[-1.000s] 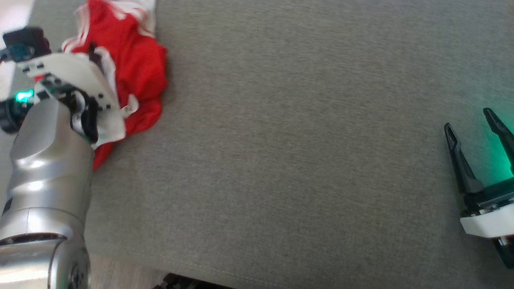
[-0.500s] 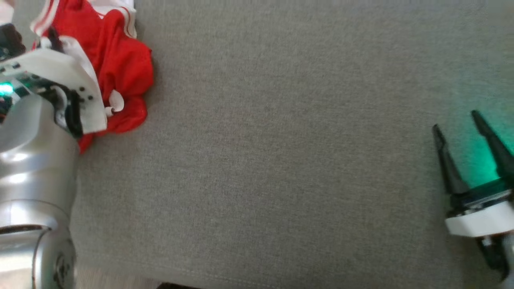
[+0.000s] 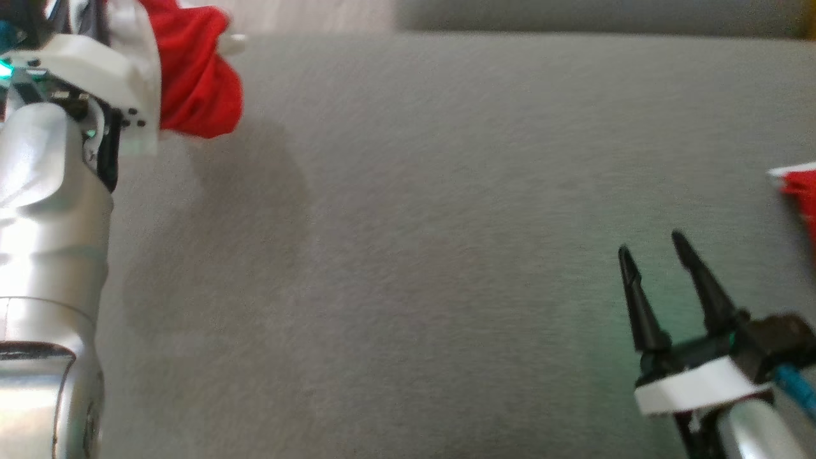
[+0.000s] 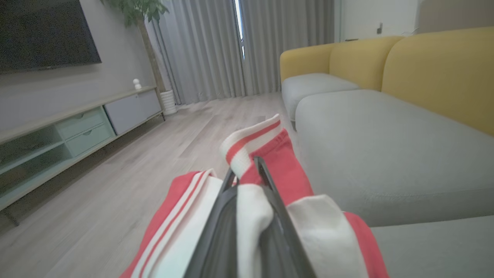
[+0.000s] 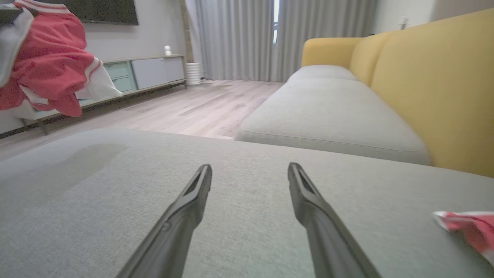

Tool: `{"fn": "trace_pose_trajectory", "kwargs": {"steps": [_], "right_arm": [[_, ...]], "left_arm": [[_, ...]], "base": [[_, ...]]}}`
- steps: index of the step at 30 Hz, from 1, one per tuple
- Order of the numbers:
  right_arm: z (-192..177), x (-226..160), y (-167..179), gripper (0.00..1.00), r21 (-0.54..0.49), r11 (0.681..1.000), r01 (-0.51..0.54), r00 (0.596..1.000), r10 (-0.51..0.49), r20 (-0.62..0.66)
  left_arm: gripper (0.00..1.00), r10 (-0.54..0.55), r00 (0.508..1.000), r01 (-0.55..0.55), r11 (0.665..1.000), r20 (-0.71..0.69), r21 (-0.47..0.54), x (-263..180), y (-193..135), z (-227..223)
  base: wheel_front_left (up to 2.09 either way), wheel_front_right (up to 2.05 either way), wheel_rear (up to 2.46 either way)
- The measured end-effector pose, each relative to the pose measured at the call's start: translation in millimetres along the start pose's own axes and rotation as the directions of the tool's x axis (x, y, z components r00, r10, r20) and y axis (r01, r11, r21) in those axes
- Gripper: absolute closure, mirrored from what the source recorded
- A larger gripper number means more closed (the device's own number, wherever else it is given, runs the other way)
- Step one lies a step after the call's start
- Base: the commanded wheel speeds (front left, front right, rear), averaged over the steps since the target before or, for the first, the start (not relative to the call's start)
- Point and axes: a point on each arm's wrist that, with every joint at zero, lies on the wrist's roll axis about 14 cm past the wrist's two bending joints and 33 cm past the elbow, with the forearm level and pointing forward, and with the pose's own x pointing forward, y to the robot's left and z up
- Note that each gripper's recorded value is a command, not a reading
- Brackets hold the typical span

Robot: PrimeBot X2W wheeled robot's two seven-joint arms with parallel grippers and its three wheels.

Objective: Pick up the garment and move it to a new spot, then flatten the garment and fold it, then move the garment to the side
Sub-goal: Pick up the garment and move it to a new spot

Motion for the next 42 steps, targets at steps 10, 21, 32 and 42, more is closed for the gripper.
{"fn": "trace_pose_trajectory", "kwargs": {"steps": [10, 21, 32, 42], "right_arm": [[34.9, -78.9, -37.3, 0.00, 0.004, 0.971, 0.238, 0.966, -0.237, 0.100], [39.4, -134.3, -56.6, 0.00, 0.040, 0.920, 0.391, 0.910, -0.393, 0.129], [25.3, -121.4, -51.9, 0.00, 0.066, 0.923, 0.380, 0.920, -0.384, 0.078], [18.1, -100.1, -35.4, 0.00, 0.083, 0.950, 0.300, 0.950, -0.305, 0.060]], "left_arm": [[1.00, -0.409, 0.852, 0.423, 0.906, 0.327, 0.030, -20.7, -193.7, 139.2], [1.00, -0.733, 0.652, 0.742, 0.669, 0.193, 0.033, -100.2, -344.9, 56.7], [0.00, -0.743, 0.661, 0.726, 0.669, -0.107, -0.163, -167.9, -342.3, -119.7], [0.00, -0.519, 0.848, 0.528, 0.814, 0.106, -0.240, -170.6, -288.0, -62.3]], "base": [[0.00, 0.00, 0.00], [0.00, 0.00, 0.00], [0.00, 0.00, 0.00], [0.00, 0.00, 0.00]]}}
